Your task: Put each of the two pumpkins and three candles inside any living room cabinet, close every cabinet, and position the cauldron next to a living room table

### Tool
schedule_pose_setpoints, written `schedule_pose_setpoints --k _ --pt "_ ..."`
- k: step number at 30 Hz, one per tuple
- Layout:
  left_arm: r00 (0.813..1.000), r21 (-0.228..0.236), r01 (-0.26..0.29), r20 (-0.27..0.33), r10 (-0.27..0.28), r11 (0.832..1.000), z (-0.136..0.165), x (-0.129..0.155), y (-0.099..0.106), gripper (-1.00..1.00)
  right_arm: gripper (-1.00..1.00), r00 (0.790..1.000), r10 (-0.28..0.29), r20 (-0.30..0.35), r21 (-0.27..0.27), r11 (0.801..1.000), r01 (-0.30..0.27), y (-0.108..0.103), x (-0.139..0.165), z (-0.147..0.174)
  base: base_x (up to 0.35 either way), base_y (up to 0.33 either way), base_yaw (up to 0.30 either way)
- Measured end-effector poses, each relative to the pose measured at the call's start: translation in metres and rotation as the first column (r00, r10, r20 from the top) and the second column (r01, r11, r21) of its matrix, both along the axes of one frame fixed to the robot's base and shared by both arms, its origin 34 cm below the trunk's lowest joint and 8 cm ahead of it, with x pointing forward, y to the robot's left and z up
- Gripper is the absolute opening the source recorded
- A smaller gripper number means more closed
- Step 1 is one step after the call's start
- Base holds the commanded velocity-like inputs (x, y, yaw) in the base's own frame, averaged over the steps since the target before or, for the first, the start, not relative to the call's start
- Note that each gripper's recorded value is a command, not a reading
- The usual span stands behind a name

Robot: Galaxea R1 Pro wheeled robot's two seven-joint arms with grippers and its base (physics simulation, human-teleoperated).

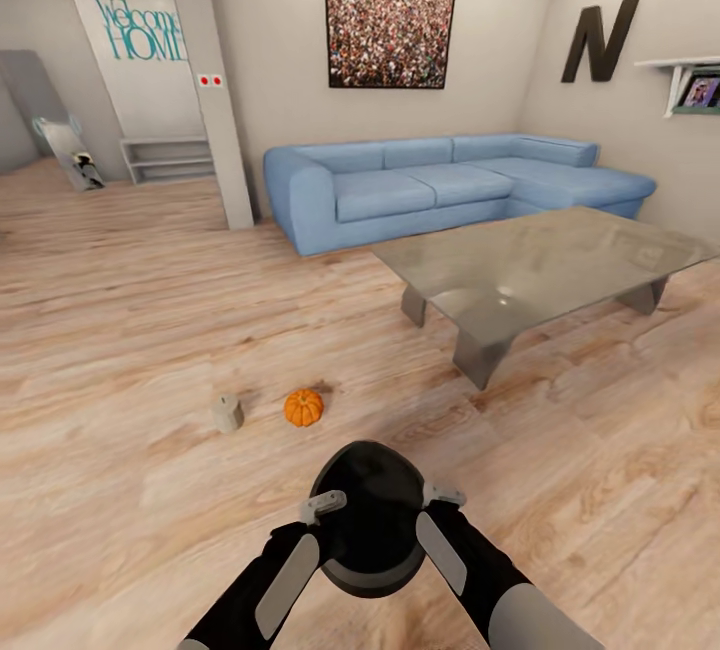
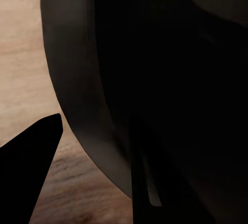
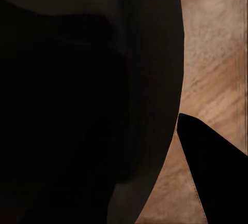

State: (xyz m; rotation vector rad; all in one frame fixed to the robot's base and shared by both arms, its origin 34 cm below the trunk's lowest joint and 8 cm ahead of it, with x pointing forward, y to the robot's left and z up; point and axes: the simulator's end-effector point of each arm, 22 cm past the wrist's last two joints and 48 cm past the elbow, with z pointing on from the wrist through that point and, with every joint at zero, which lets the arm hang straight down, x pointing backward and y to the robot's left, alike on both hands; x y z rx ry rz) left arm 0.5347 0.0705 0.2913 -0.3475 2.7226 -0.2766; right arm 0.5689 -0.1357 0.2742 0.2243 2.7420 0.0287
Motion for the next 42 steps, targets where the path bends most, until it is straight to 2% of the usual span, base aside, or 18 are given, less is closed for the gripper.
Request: schedule_pose_setpoints --k 35,42 --pt "1.0 0.0 -0.001 0.026 0.001 1.0 0.012 0.006 0.0 -1.0 -1.0 1.0 0.0 0.026 0.0 1.0 0.0 0.0 0.006 0.013 0.0 0.0 -0.268" --pt "1.0 0.001 0.0 0.028 -0.001 1.0 0.013 0.006 0.0 -1.0 -1.0 1.0 -0.002 0.028 0.001 1.0 0.002 0.0 0.006 0.014 0.07 -0.069 -0.09"
